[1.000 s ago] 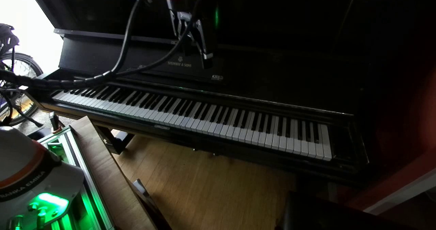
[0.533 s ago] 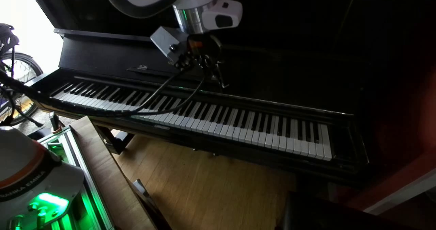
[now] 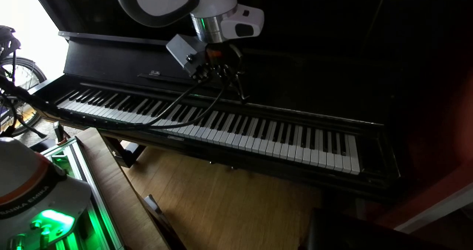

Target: Press the second f sharp key from the right on the piano

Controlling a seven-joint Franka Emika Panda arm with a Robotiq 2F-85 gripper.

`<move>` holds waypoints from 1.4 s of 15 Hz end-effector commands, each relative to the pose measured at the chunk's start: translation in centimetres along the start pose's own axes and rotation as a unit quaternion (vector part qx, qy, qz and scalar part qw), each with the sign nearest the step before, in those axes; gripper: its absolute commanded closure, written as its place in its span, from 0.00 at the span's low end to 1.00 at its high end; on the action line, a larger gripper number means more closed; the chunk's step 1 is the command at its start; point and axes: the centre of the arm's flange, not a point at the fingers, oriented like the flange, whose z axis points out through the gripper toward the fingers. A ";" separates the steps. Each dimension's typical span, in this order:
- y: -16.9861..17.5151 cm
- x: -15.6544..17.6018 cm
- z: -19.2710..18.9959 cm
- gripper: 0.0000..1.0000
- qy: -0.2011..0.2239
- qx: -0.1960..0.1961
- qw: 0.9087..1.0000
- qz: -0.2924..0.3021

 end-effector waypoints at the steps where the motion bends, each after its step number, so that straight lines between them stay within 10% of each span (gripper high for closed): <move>1: 0.7 1.3 3.2 0.00 -0.011 0.006 0.999 -0.037; 8: 1.0 2.8 9.4 0.00 -0.030 0.027 0.988 -0.151; 16: 2.0 3.9 15.1 0.73 -0.023 0.027 0.981 -0.192; 21: 2.3 4.6 17.7 1.00 -0.016 0.021 0.982 -0.187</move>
